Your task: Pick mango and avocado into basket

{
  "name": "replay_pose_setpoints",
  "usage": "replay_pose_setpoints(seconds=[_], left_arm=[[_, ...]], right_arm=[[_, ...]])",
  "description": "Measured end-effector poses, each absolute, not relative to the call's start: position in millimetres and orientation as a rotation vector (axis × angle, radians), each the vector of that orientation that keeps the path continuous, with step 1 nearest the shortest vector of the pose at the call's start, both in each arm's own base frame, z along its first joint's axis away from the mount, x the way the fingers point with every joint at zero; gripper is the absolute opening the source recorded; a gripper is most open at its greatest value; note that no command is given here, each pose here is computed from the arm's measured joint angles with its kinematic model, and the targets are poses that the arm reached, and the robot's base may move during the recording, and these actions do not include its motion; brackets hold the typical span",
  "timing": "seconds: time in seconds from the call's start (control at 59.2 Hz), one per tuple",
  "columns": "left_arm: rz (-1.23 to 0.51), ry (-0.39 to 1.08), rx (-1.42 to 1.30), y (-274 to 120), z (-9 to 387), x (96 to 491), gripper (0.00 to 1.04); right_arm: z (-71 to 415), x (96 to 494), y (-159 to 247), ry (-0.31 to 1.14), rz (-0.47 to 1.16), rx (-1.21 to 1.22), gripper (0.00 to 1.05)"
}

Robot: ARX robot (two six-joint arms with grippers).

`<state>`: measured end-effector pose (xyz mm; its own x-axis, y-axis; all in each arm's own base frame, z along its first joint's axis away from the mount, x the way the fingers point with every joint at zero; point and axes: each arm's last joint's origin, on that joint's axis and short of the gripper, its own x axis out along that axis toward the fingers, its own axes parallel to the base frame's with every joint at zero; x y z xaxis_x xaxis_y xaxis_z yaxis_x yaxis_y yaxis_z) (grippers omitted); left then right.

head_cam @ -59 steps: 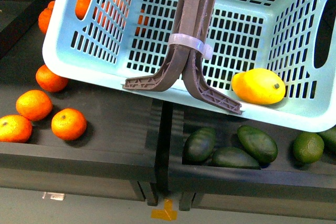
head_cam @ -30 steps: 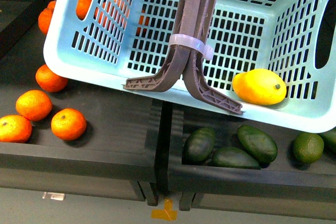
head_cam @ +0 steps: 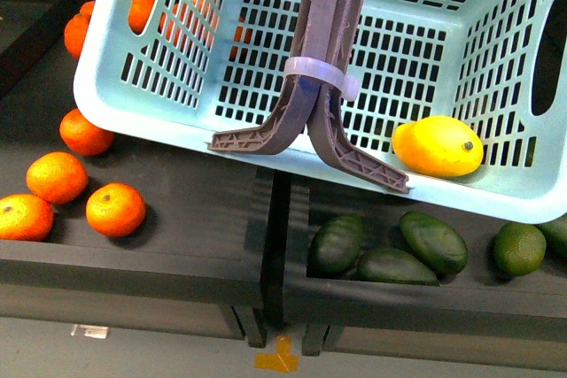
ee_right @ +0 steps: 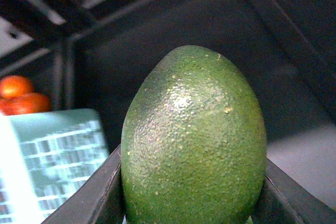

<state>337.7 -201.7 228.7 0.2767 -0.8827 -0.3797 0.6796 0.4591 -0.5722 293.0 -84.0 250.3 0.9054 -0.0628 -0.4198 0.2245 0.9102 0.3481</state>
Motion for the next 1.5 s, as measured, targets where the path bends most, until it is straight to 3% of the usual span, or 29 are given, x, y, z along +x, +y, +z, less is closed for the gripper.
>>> replay_pose_setpoints(seconds=[0.118, 0.237, 0.524, 0.625, 0.912, 1.065, 1.233, 1.453, 1.504], left_arm=[[-1.074, 0.728, -0.325, -202, 229, 338, 0.04], [-1.074, 0.728, -0.324, -202, 229, 338, 0.04], [-1.072, 0.728, -0.324, -202, 229, 338, 0.04], [-1.073, 0.728, -0.325, -202, 229, 338, 0.04], [-1.074, 0.728, -0.325, -202, 229, 338, 0.04], [-1.072, 0.730, -0.325, -202, 228, 338, 0.04], [-1.068, 0.730, -0.326, -202, 228, 338, 0.04], [-1.069, 0.729, -0.325, -202, 228, 338, 0.04], [-1.070, 0.730, -0.326, -202, 228, 338, 0.04]], right_arm=[[287, 277, -22, 0.353, 0.008, 0.417, 0.52], [273, 286, 37, 0.414, 0.080, 0.400, 0.52], [225, 308, 85, 0.504, 0.064, 0.376, 0.52], [214, 311, 93, 0.543, 0.060, 0.345, 0.54], [226, 309, 92, 0.466, 0.023, 0.265, 0.97], [253, 292, 87, 0.358, -0.020, 0.217, 0.96], [282, 235, 82, 0.266, -0.053, 0.179, 0.96], [260, 158, 80, 0.301, -0.134, 0.070, 0.96], [252, 148, 77, 0.228, -0.059, 0.082, 0.89]])
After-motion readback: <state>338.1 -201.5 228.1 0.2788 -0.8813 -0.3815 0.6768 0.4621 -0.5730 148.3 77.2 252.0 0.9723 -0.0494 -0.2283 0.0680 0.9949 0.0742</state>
